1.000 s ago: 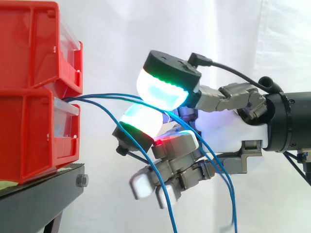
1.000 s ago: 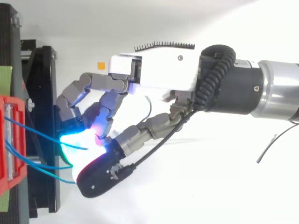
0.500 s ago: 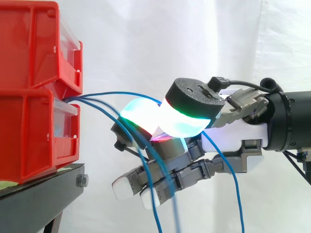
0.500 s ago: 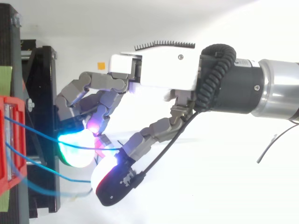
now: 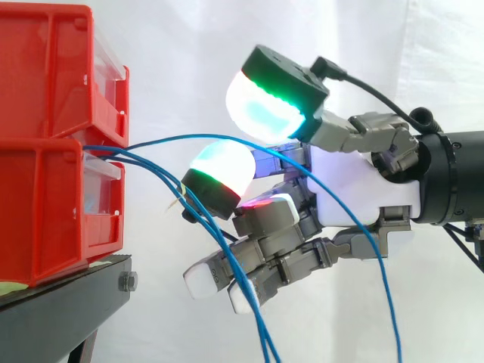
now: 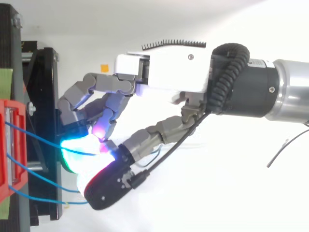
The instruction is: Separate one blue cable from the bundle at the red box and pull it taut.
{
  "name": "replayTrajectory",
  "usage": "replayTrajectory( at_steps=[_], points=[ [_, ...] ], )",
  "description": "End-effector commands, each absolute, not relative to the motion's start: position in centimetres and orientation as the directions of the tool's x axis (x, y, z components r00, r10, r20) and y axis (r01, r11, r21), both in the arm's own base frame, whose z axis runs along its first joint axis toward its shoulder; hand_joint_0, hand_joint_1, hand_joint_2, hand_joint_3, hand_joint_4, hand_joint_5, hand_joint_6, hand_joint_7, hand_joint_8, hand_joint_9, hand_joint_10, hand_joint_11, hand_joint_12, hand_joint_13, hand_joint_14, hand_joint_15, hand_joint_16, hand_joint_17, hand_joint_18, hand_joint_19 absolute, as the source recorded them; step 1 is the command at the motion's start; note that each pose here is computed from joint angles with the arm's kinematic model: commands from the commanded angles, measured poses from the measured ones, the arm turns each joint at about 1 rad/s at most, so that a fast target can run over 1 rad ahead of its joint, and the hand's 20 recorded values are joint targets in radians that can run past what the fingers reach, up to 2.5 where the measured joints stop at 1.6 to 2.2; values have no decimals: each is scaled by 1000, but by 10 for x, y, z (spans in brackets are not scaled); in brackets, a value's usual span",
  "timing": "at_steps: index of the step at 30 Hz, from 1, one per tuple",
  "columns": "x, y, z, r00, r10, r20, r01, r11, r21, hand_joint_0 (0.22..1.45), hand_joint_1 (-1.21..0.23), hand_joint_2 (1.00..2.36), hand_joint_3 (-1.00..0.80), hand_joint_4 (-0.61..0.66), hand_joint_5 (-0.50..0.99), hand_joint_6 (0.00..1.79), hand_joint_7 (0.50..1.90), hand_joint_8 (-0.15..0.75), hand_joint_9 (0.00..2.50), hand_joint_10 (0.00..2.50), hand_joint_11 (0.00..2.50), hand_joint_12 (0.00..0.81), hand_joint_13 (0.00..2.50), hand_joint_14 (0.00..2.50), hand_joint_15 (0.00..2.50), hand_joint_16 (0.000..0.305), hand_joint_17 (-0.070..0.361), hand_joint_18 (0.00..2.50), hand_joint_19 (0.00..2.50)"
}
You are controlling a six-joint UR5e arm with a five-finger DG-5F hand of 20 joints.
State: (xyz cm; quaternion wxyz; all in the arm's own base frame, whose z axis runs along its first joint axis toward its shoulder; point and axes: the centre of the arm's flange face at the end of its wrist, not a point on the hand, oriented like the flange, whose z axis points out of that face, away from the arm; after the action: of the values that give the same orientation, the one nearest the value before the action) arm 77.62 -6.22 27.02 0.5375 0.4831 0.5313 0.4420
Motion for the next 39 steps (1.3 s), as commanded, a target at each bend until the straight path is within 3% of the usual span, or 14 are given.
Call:
replayTrajectory(
  at_steps=[1,3,5,7,12,18,23,29,32,39],
  points=[
    [776,-61,271,44,989,-144,38,143,989,465,-529,1000,-500,74,-154,845,1114,295,1172,25,1306,423,676,20,527,63,141,599,655],
    [776,-61,271,44,989,-144,38,143,989,548,-366,1000,-500,56,-150,830,1145,256,1197,29,1322,389,693,23,544,55,125,576,700],
    [776,-61,270,42,989,-143,40,141,989,606,-356,1000,-500,45,-149,826,1167,240,1193,31,1345,383,710,24,564,53,120,575,724],
    [776,-61,270,44,989,-143,41,141,989,623,-405,1000,-491,52,-152,827,1172,237,1204,30,1342,381,724,24,575,54,120,580,724],
    [775,-62,269,47,988,-145,51,142,988,591,-525,1016,-232,73,-159,823,1153,256,1208,30,1349,389,728,25,598,55,125,580,748],
    [775,-63,268,46,988,-146,56,143,988,589,-727,1012,-138,93,-180,858,1165,293,1216,25,1330,425,766,21,594,64,144,644,724],
    [775,-63,268,46,988,-147,56,144,988,614,-757,1015,-188,62,-191,875,1152,263,1187,27,1338,399,750,24,605,59,132,614,743],
    [774,-63,268,46,988,-146,57,143,988,574,-683,1000,-500,83,-182,867,1064,256,1202,28,1364,387,762,23,613,56,126,626,750],
    [773,-63,266,45,988,-146,66,143,988,522,-577,1000,-500,116,-178,831,1060,270,1200,27,1359,402,764,23,600,58,132,646,744],
    [773,-60,266,42,988,-146,66,143,988,518,-561,1000,-500,124,-174,809,1064,278,1195,27,1352,410,765,24,596,59,133,658,755]
  ],
)
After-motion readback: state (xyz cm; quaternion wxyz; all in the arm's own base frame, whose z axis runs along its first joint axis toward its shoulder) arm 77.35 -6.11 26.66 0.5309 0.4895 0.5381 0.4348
